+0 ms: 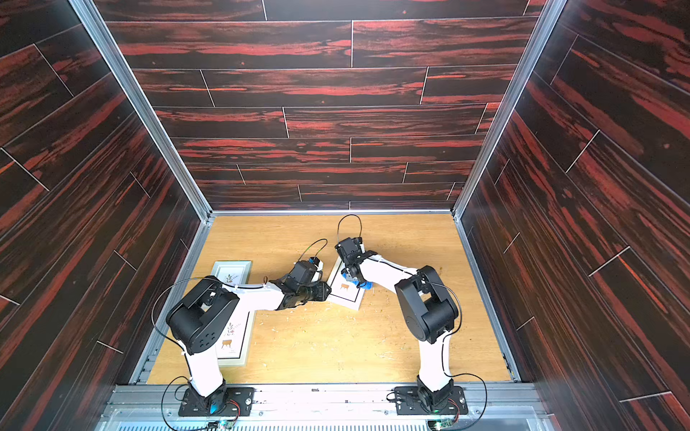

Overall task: Wipe the picture frame with a cloth
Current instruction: Wipe the dirt from the picture frame.

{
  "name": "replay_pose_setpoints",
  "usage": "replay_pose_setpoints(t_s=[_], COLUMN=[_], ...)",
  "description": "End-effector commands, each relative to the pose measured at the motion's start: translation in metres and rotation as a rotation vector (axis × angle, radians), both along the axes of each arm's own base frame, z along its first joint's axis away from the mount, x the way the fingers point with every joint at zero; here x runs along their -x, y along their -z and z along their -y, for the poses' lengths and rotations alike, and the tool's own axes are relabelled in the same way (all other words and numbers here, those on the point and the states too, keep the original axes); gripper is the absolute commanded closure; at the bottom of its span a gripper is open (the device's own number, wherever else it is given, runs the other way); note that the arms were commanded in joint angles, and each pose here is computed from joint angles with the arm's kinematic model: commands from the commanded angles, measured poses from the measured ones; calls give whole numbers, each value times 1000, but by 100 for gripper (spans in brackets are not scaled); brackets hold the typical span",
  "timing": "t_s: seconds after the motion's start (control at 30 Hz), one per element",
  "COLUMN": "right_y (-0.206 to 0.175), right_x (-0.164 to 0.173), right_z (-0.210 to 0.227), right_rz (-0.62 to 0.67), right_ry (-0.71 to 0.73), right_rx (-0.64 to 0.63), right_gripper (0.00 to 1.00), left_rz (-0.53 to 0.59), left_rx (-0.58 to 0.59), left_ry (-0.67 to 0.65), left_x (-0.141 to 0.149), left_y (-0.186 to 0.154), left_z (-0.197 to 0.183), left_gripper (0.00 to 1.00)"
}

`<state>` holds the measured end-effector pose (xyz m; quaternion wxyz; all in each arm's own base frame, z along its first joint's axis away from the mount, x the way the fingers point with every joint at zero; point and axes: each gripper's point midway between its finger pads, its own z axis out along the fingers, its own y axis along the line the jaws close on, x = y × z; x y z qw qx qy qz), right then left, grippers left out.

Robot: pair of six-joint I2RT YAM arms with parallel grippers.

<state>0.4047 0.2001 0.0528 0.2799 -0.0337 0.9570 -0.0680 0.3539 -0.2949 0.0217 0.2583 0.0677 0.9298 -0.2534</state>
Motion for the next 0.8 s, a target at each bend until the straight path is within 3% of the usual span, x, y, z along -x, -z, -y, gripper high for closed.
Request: replay_pose_setpoints(t_s=[0.0, 0.17, 0.43, 0.67, 0.77], right_y=[7, 19, 8, 18, 23], right_x=[30, 77, 35, 65, 59], right_z=[-8, -16, -2, -30, -21], right_rz=[-42, -95, -28, -77, -69], right_ry=[-42, -76, -22, -88, -62], right_rx=[-1, -41, 18, -57, -37], right_gripper=[100, 100, 100, 100, 100], left_rz=[-204, -208, -212, -208, -210], left_rx=[-174, -171, -167, -168, -168], left_ry=[-32, -30, -32, -36, -35], left_x=[43, 43, 43, 43, 43], left_y=[57, 57, 57, 57, 57], left_z=[-41, -40, -40, -40, -40], left_gripper=[64, 64, 64, 64, 64])
